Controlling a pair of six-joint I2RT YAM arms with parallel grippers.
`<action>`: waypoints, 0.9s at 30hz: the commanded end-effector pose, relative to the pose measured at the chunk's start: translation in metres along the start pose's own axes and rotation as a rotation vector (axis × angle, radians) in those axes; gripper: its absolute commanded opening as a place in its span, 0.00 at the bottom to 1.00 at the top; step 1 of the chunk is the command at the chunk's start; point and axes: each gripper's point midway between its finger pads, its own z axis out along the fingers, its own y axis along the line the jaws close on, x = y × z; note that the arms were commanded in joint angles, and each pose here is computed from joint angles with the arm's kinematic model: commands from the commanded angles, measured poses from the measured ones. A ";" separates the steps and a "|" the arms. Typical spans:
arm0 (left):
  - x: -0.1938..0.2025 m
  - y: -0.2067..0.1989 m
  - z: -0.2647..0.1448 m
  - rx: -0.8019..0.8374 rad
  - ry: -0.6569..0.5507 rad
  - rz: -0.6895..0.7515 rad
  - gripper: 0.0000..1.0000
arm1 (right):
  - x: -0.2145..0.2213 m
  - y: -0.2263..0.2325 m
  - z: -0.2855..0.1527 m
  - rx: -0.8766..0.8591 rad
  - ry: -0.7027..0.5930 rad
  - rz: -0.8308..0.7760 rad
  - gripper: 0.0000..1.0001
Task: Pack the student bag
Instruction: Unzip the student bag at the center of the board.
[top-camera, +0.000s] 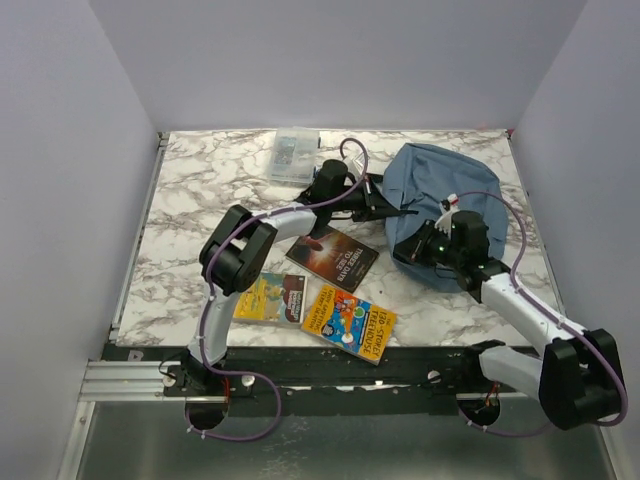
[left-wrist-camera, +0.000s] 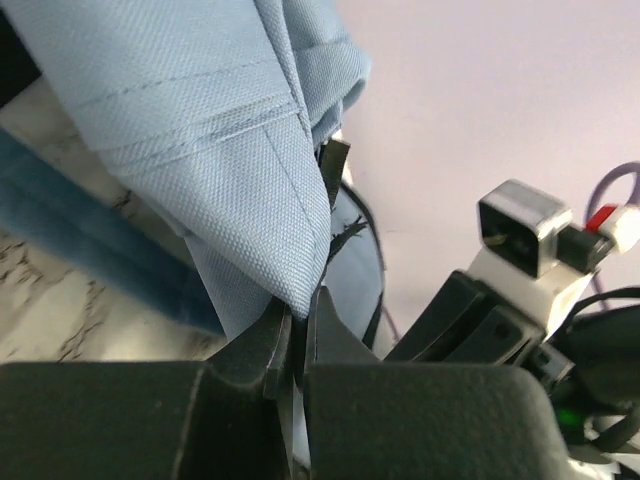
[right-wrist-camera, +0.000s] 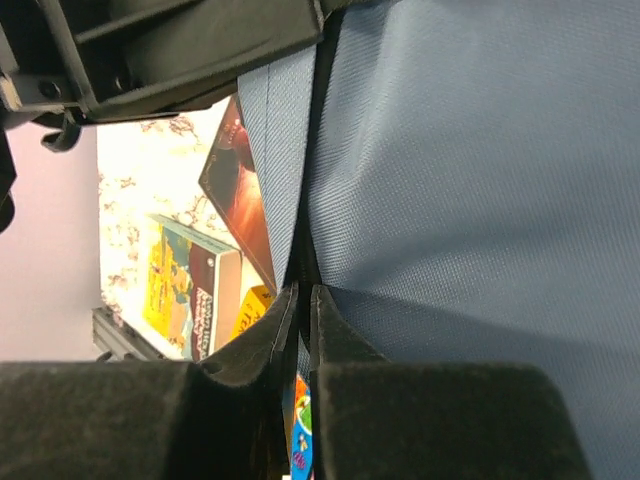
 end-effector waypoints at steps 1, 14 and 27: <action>-0.022 -0.054 0.008 0.207 -0.020 -0.029 0.00 | 0.033 -0.033 0.026 0.127 0.036 -0.120 0.07; -0.013 -0.052 -0.006 0.287 0.043 -0.165 0.00 | 0.004 -0.023 0.009 0.250 0.060 -0.097 0.40; -0.012 -0.058 -0.016 0.315 0.060 -0.155 0.00 | -0.058 -0.008 -0.007 -0.290 0.060 0.343 0.57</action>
